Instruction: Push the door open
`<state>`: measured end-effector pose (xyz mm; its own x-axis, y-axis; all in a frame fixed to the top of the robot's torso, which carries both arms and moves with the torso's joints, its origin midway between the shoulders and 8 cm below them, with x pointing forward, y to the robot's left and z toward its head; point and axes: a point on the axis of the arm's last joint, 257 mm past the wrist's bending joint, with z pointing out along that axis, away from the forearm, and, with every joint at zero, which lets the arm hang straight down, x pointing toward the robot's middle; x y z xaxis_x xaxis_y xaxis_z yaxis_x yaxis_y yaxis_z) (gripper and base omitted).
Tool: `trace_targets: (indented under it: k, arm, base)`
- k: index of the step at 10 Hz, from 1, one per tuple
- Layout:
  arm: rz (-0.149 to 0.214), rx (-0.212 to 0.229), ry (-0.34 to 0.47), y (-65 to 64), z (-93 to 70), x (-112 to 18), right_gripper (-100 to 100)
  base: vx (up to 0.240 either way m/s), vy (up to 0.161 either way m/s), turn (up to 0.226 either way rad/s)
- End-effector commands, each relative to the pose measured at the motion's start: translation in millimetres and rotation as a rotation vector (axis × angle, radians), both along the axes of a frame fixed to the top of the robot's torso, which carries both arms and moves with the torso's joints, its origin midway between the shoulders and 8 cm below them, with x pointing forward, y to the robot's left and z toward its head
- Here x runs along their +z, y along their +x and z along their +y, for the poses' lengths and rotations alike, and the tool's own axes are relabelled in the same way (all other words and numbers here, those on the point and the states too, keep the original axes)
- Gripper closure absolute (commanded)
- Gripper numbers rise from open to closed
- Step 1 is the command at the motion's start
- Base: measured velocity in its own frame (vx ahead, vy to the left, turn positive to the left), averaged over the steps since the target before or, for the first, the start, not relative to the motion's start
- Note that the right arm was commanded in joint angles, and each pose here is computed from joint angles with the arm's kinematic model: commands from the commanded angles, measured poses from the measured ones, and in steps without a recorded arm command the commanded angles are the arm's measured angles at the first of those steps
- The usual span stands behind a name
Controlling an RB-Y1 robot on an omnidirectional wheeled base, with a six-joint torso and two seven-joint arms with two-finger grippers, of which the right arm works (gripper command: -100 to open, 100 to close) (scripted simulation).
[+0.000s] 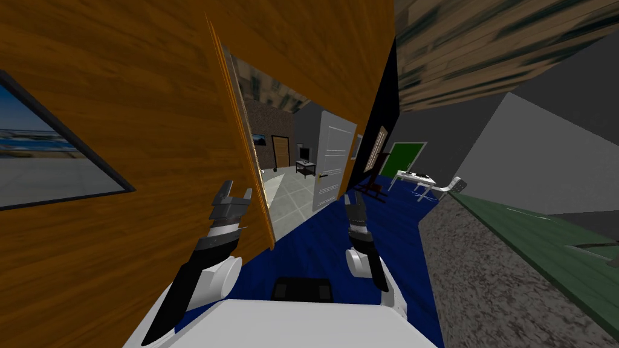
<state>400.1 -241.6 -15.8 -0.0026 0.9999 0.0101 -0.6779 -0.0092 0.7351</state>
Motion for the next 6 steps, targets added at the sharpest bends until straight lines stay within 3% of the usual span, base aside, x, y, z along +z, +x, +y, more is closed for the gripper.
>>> trace_targets:
  k: [1,6]
  arm:
    - [0.02,0.018,-0.001,9.0,5.9,-9.0,-100]
    - [0.084,0.071,-0.009,37.8,22.0,-38.0,-100]
  base:
    - [0.089,-0.084,0.043]
    - [0.093,-0.089,0.04]
